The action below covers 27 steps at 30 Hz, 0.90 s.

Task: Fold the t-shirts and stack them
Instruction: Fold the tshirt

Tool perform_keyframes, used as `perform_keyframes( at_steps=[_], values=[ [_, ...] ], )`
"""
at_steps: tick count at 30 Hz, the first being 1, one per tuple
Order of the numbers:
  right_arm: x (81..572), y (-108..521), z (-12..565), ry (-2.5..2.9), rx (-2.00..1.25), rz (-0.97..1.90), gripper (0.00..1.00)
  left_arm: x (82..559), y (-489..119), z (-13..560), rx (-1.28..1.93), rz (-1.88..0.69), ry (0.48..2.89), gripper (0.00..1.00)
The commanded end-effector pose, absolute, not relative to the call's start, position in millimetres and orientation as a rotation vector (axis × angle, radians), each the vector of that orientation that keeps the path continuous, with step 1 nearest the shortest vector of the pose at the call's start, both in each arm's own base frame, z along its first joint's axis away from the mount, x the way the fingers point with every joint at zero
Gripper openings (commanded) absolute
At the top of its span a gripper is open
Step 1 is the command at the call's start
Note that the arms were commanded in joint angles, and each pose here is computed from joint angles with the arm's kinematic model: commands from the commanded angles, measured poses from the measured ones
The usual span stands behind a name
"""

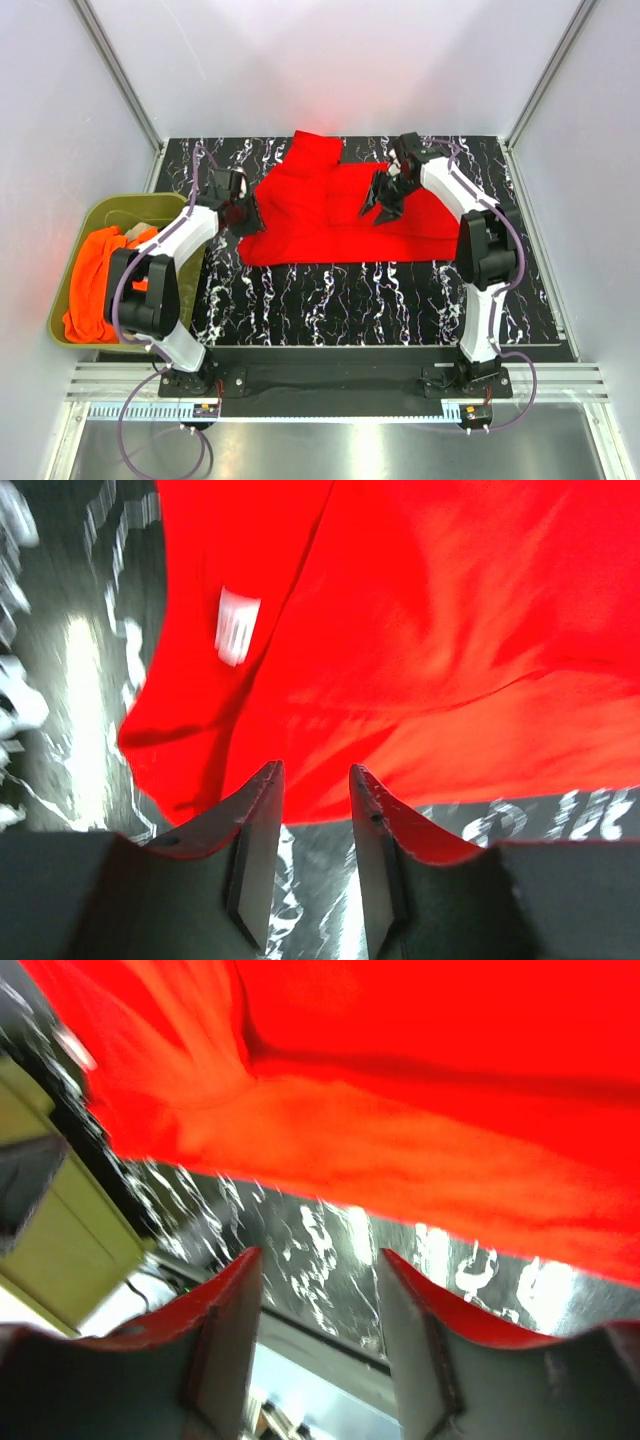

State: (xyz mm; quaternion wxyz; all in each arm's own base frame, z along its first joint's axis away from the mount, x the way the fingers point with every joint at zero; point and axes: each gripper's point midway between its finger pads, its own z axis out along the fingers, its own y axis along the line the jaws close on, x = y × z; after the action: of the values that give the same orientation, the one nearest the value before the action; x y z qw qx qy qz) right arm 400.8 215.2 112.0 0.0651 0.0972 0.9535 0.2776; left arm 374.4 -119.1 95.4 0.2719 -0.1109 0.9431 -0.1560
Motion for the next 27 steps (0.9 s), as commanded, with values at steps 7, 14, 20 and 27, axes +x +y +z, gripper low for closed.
perform_keyframes(
  at_steps=[7, 14, 20, 27],
  values=[
    [391, 210, 75, 2.858, 0.278, 0.79, 0.34, 362, -110, 54, -0.268, -0.374, 2.632, 0.29],
    [410, 206, 52, 2.873, 0.308, 0.697, 0.31, 349, -105, 38, -0.314, -0.344, 2.68, 0.27],
    [427, 199, 38, 2.876, 0.341, 0.662, 0.31, 350, -106, 44, -0.323, -0.36, 2.662, 0.27],
    [482, 176, 59, 2.761, 0.329, 0.576, 0.33, 354, -109, 66, -0.321, -0.388, 2.612, 0.27]
  ],
)
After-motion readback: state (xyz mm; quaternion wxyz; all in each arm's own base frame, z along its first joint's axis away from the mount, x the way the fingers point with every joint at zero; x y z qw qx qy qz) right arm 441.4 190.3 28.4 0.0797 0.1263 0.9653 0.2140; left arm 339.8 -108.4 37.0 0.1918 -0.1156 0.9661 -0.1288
